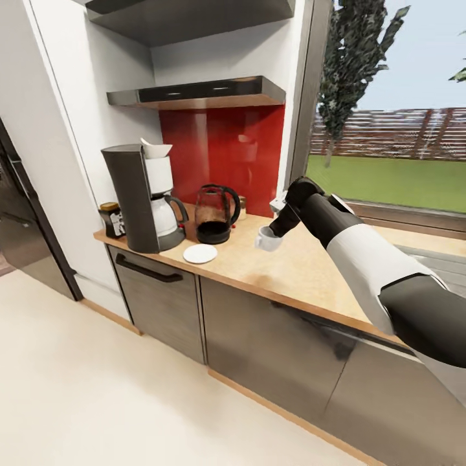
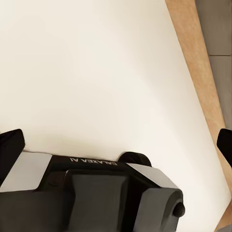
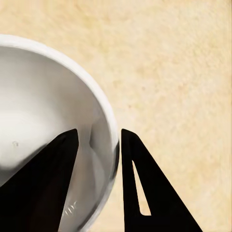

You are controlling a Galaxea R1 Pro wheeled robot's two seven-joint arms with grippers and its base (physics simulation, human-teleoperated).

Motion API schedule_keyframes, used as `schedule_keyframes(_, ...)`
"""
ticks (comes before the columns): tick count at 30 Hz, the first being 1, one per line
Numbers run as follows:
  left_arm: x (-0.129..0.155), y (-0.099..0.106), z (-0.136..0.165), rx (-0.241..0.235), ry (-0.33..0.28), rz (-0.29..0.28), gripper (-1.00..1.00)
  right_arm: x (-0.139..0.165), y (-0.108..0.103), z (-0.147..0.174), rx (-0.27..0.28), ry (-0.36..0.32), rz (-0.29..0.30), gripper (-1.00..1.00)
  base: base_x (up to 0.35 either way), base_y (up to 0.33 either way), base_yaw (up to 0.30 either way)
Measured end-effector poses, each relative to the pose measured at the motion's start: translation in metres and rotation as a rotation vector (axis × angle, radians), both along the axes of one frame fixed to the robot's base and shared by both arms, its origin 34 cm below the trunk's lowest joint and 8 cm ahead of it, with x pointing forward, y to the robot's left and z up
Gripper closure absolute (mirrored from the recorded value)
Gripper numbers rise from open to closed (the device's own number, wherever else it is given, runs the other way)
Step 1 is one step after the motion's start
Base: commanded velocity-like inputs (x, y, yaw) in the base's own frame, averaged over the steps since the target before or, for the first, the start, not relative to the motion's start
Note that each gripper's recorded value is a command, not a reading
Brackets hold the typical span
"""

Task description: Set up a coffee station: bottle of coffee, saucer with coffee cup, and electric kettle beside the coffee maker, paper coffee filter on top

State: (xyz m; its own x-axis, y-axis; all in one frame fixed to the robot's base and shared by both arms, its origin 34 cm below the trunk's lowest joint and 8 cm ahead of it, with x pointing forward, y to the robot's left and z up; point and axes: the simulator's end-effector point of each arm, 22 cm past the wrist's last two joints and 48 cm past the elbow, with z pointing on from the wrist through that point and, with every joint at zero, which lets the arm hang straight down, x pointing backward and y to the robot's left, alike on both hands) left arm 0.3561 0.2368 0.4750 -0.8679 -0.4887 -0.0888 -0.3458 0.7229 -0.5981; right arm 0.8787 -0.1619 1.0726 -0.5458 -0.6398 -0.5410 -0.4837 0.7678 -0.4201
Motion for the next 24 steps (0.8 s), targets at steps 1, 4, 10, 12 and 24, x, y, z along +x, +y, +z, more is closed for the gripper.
schedule_keyframes(1,-0.0002,0.0,0.0,0.0,0.0,0.0,-1.0,0.0,0.0,0.0,0.0,0.0,0.0,1.0,0.093,0.295,-0.01)
schedule_keyframes(4,0.0002,0.0,0.0001,0.0,0.0,0.0,-1.0,0.0,0.0,0.0001,0.0,0.0,0.0,1.0,0.096,0.304,-0.004)
schedule_keyframes(10,0.0005,-0.0001,0.0002,0.0,-0.001,0.0,-1.0,-0.0002,-0.0001,0.0007,0.002,-0.001,-0.001,1.0,0.073,0.261,-0.122)
schedule_keyframes(12,0.0009,-0.0001,0.0004,0.0,-0.002,0.0,-1.0,-0.0004,-0.0001,0.0013,0.001,-0.001,-0.001,1.0,0.022,0.094,-0.229)
schedule_keyframes(24,0.0026,0.0,0.0015,0.0,-0.007,0.001,-1.0,-0.0016,0.0,0.0048,0.002,-0.006,-0.001,1.0,0.004,0.134,-0.159)
